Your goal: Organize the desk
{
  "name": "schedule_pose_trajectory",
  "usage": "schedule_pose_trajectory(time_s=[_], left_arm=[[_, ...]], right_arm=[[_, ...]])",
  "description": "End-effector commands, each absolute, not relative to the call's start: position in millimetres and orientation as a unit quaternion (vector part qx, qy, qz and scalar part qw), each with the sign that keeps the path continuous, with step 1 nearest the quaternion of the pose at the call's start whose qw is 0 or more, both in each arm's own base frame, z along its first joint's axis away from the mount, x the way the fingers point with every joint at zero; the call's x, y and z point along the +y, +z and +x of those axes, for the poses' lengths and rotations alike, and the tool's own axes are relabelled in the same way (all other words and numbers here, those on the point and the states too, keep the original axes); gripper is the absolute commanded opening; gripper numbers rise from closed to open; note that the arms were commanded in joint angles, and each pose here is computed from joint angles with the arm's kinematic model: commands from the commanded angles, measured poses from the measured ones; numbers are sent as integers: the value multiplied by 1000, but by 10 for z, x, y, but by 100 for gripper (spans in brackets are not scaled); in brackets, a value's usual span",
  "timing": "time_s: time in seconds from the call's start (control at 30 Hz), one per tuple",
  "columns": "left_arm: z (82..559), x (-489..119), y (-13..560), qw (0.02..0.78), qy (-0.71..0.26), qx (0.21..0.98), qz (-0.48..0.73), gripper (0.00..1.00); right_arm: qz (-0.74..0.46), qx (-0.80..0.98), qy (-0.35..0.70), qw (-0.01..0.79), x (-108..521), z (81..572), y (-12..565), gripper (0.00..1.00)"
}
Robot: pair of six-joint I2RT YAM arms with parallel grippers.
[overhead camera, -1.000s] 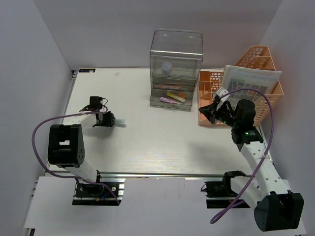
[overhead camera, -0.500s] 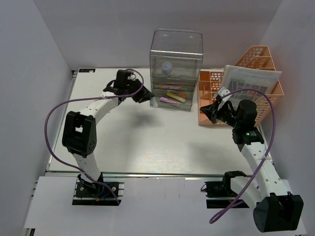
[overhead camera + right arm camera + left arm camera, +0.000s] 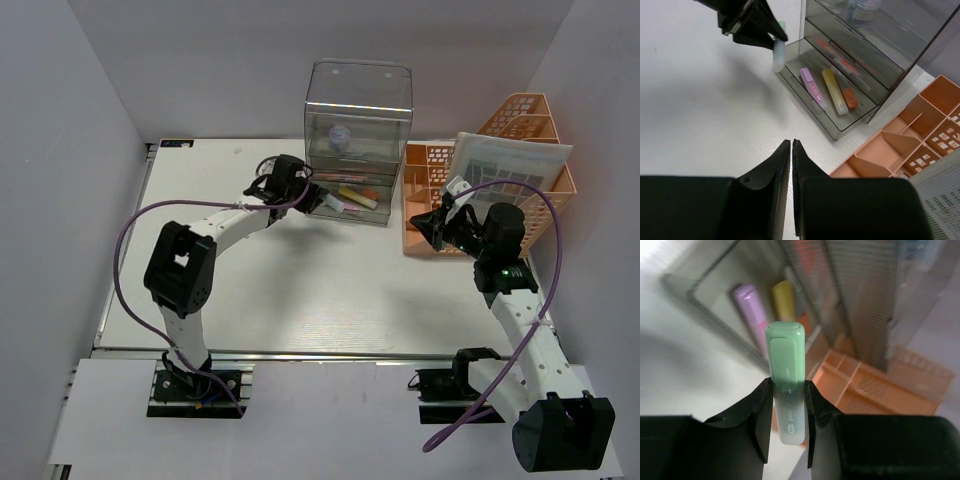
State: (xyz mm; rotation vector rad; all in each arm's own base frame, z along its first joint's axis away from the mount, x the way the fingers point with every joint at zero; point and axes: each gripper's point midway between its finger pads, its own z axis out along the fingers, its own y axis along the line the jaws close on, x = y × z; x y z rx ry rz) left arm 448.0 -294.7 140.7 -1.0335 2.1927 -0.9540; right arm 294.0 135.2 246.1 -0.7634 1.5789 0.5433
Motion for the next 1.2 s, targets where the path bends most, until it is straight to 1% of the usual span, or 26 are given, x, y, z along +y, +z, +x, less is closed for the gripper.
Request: schedule_pose_trajectory(time_s=[0.0, 0.03, 0.07, 0.17, 0.3, 0.33, 0.37, 0.43, 0.47, 0.5, 0.53, 0.63, 0.67, 0.73, 0.77, 0.8, 0.83, 0.87, 0.9, 0.93, 0.97, 1.0, 1.03, 1.07, 1.1, 1.17], left_arm=[[4865, -3042, 1792, 320, -379, 736, -461, 0], [4895, -3107, 1788, 320, -382, 732, -465, 0], [4937, -3171, 1645, 313, -376, 731, -476, 0], [5037, -3265, 1606, 301, -360, 727, -501, 1], [5109, -3314, 1417, 301, -339, 727, -516, 12], [5117, -3329, 1396, 298, -344, 724, -519, 16], [5133, -3363, 1385, 295, -352, 722, -518, 26], [5149, -3390, 1386, 293, -357, 721, -516, 35], [5160, -3401, 1402, 294, -360, 721, -515, 44], [5155, -3415, 1426, 292, -364, 721, -512, 46], [5145, -3428, 1441, 291, -366, 723, -508, 52], [5088, -3472, 1578, 293, -387, 730, -481, 54], [5075, -3500, 1643, 294, -398, 731, -470, 55], [5016, -3558, 1781, 296, -417, 740, -438, 56], [4989, -3540, 1810, 295, -412, 744, -436, 66], [4966, -3544, 1829, 294, -413, 746, -432, 67], [4881, -3585, 1979, 286, -432, 749, -413, 64], [4812, -3582, 1960, 286, -444, 748, -402, 60], [4735, -3571, 2020, 294, -452, 753, -378, 55], [4719, -3517, 2171, 310, -472, 745, -355, 45], [4445, -3493, 2231, 295, -484, 760, -318, 32], [4346, -3382, 2225, 314, -471, 777, -275, 19], [4222, -3283, 2247, 323, -464, 787, -248, 0], [4026, -3122, 2606, 355, -479, 778, -197, 0], [3851, -2962, 2416, 384, -445, 800, -119, 0], [3604, -2690, 2458, 405, -427, 807, -52, 0]], right_arm=[[-335, 665, 227, 627, 1338, 2941, 2583, 11], [-334, 665, 226, 628, 1329, 2946, 2586, 11], [-333, 667, 225, 628, 1318, 2947, 2574, 11], [-333, 665, 223, 630, 1310, 2948, 2589, 11], [-329, 666, 220, 632, 1279, 2954, 2595, 11], [-329, 666, 220, 632, 1279, 2959, 2593, 11], [-328, 667, 219, 632, 1267, 2960, 2591, 11], [-328, 668, 220, 631, 1267, 2964, 2575, 11], [-327, 668, 219, 632, 1260, 2964, 2586, 11], [-327, 668, 220, 631, 1262, 2964, 2576, 11], [-327, 669, 221, 630, 1259, 2964, 2572, 11], [-338, 666, 232, 623, 1293, 2935, 2530, 23], [-343, 666, 234, 620, 1296, 2926, 2507, 36], [-362, 658, 253, 610, 1363, 2861, 2475, 46], [-371, 656, 256, 606, 1373, 2843, 2442, 49], [-380, 652, 262, 602, 1391, 2817, 2416, 50], [-399, 639, 280, 595, 1456, 2738, 2404, 50], [-412, 631, 287, 591, 1483, 2693, 2376, 45], [-437, 619, 288, 586, 1506, 2638, 2313, 37], [-457, 603, 308, 576, 1565, 2537, 2264, 28], [-473, 589, 313, 576, 1591, 2496, 2244, 13], [-501, 572, 328, 561, 1644, 2380, 2138, 6], [-518, 560, 331, 555, 1662, 2333, 2082, 0], [-535, 545, 336, 551, 1694, 2288, 2047, 0], [-546, 540, 341, 543, 1713, 2285, 1981, 0], [-582, 520, 328, 532, 1783, 2303, 1967, 0]])
